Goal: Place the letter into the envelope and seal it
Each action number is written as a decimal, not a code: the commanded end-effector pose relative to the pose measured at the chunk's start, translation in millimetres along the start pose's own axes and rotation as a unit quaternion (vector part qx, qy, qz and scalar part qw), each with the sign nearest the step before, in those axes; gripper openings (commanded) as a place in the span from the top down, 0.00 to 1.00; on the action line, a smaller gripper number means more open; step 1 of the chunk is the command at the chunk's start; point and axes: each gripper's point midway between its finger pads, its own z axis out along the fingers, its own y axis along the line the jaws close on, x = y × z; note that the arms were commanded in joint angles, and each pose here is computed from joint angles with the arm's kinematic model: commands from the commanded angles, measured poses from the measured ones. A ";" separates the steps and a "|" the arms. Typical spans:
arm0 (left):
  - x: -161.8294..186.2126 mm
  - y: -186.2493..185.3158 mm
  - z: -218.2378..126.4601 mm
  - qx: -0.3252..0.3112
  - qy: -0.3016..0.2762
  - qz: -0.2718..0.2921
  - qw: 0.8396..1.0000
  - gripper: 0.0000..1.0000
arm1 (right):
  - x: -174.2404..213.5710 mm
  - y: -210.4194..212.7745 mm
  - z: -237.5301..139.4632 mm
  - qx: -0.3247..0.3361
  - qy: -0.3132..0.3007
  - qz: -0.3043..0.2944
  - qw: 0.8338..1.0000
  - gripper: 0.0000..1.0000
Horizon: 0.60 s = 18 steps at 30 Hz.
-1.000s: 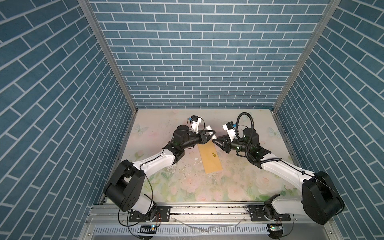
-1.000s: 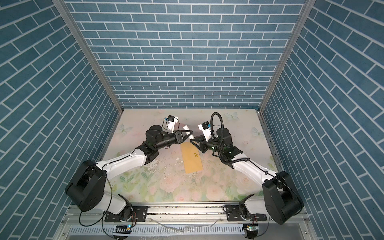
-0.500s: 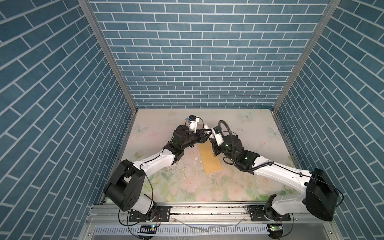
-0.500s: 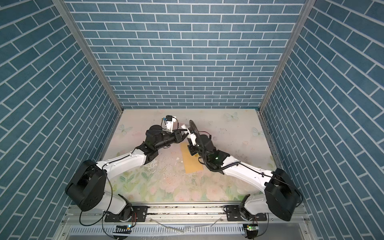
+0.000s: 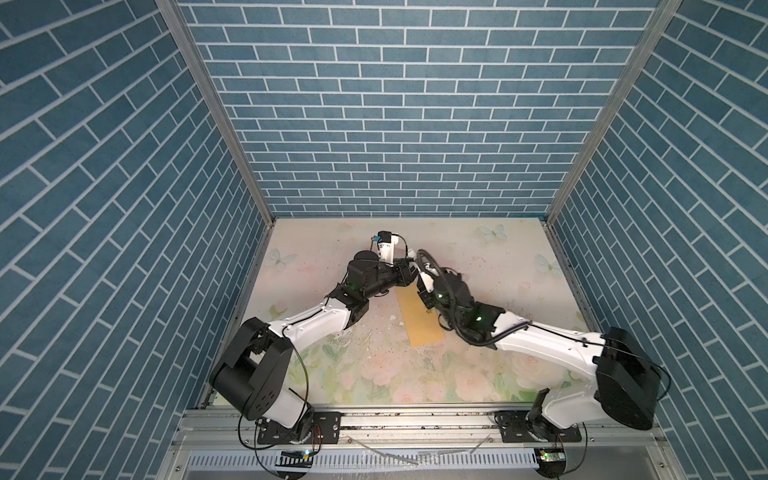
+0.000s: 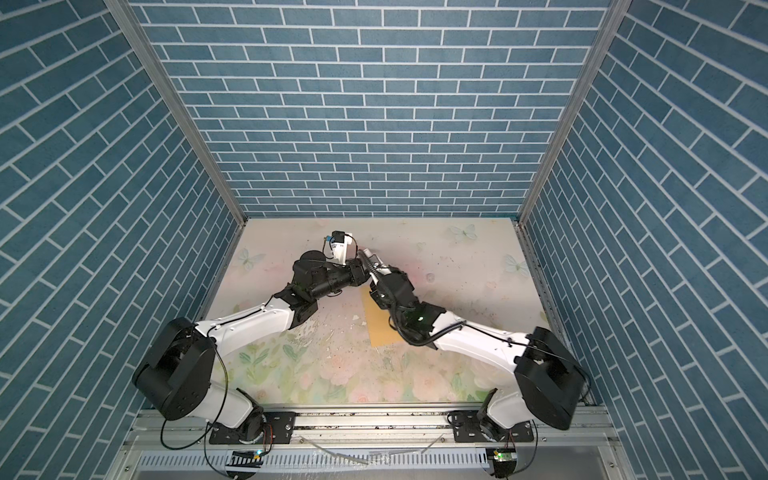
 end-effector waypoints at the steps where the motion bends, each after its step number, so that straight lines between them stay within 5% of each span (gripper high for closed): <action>1: 6.6 -17.1 -3.4 0.031 0.025 0.009 0.999 1.00 | 1.6 12.5 -17.8 -0.155 -0.013 0.109 0.982 0.38; 9: 8.1 -25.3 -7.5 0.048 0.031 0.023 0.998 1.00 | 3.9 22.1 -36.9 -0.295 -0.016 0.173 0.940 0.44; 18: 7.3 -27.5 -7.4 0.053 0.033 0.024 0.998 1.00 | -1.6 20.5 -34.6 -0.311 -0.029 0.193 0.930 0.70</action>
